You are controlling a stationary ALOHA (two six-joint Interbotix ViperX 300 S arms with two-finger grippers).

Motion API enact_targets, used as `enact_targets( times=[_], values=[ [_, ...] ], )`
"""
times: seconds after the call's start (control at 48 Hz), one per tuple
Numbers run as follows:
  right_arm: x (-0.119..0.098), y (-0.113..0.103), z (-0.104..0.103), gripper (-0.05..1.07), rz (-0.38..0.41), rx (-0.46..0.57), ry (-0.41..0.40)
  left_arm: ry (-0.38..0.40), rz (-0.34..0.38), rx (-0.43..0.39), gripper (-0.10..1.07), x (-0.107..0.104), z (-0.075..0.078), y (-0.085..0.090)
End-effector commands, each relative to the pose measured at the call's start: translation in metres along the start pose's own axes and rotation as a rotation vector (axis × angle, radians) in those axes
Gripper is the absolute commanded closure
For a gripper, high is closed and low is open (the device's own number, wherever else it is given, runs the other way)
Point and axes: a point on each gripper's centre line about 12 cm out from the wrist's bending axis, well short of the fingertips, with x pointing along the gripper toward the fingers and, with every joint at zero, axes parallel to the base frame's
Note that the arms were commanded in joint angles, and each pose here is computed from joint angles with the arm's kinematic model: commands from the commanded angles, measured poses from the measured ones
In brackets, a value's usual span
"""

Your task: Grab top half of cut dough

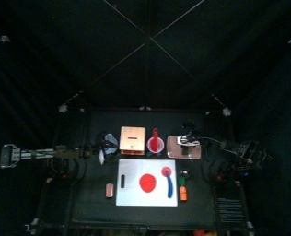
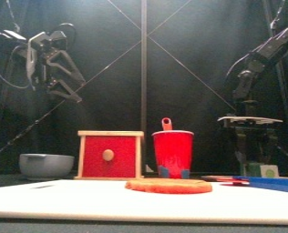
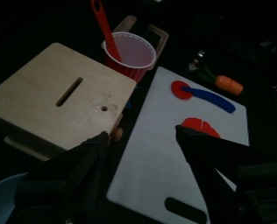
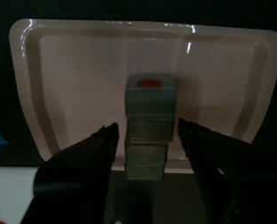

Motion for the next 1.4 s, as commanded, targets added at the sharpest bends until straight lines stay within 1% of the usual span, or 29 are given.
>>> enact_targets(
  times=[0.0, 0.083, 0.125, 0.229, 0.271, 0.333, 0.417, 0.479, 0.521, 0.562, 0.625, 0.646, 0.667, 0.729, 0.812, 0.896, 1.104, 1.271, 1.354, 1.375],
  values=[
    [-0.011, 0.008, 0.007, 0.01, 0.026, -0.003, -0.027, -0.013, 0.006, -0.001, 0.02, 0.000, 0.007, 0.000],
    [-0.018, 0.012, 0.011, 0.01, 0.032, -0.007, -0.039, -0.014, 0.004, 0.001, 0.02, 0.000, 0.007, 0.000],
    [-0.025, 0.016, 0.012, 0.01, 0.044, -0.026, -0.054, -0.016, 0.002, 0.001, 0.02, 0.000, 0.008, -0.001],
    [-0.048, 0.031, 0.003, 0.01, 0.098, -0.112, -0.116, -0.025, -0.009, -0.001, 0.02, 0.000, 0.010, -0.003],
    [-0.061, 0.039, -0.002, 0.01, 0.136, -0.166, -0.161, -0.034, -0.019, 0.001, 0.02, 0.000, 0.012, -0.005],
    [-0.079, 0.049, -0.011, 0.01, 0.216, -0.245, -0.247, -0.047, -0.036, 0.005, 0.02, 0.000, 0.014, -0.007],
    [-0.102, 0.060, -0.027, 0.01, 0.363, -0.371, -0.371, -0.081, -0.068, 0.004, 0.02, -0.001, 0.020, -0.010],
    [-0.112, 0.061, -0.042, 0.01, 0.456, -0.464, -0.447, -0.095, -0.088, 0.011, 0.02, -0.001, 0.022, -0.013],
    [-0.116, 0.061, -0.051, 0.01, 0.500, -0.519, -0.484, -0.101, -0.097, 0.029, 0.02, -0.001, 0.022, -0.014],
    [-0.118, 0.061, -0.064, 0.01, 0.563, -0.606, -0.533, -0.094, -0.094, 0.076, 0.02, 0.000, 0.020, -0.013],
    [-0.120, 0.062, -0.081, 0.01, 0.640, -0.708, -0.577, -0.087, -0.103, 0.165, 0.02, 0.003, 0.019, -0.016],
    [-0.121, 0.062, -0.088, 0.01, 0.678, -0.748, -0.595, -0.086, -0.103, 0.182, 0.02, 0.004, 0.019, -0.016],
    [-0.122, 0.062, -0.092, 0.01, 0.699, -0.771, -0.602, -0.084, -0.105, 0.202, 0.02, 0.005, 0.019, -0.017],
    [-0.127, 0.063, -0.105, 0.01, 0.783, -0.840, -0.635, -0.086, -0.108, 0.209, 0.02, 0.008, 0.023, -0.019],
    [-0.132, 0.066, -0.113, 0.01, 0.855, -0.894, -0.666, -0.088, -0.109, 0.200, 0.02, 0.010, 0.026, -0.020],
    [-0.137, 0.069, -0.116, 0.01, 0.885, -0.930, -0.690, -0.091, -0.110, 0.194, 0.02, 0.010, 0.027, -0.020],
    [-0.136, 0.069, -0.114, 0.01, 0.869, -0.962, -0.718, -0.098, -0.111, 0.161, 0.02, 0.008, 0.028, -0.020],
    [-0.130, 0.067, -0.112, 0.01, 0.851, -0.956, -0.706, -0.066, -0.093, 0.151, 0.02, 0.011, 0.017, -0.014],
    [-0.127, 0.067, -0.112, 0.01, 0.845, -0.951, -0.700, -0.060, -0.080, 0.148, 0.02, 0.011, 0.014, -0.010],
    [-0.125, 0.072, -0.108, 0.01, 0.832, -0.953, -0.700, -0.056, -0.070, 0.151, 0.02, 0.011, 0.014, -0.008]
  ],
)
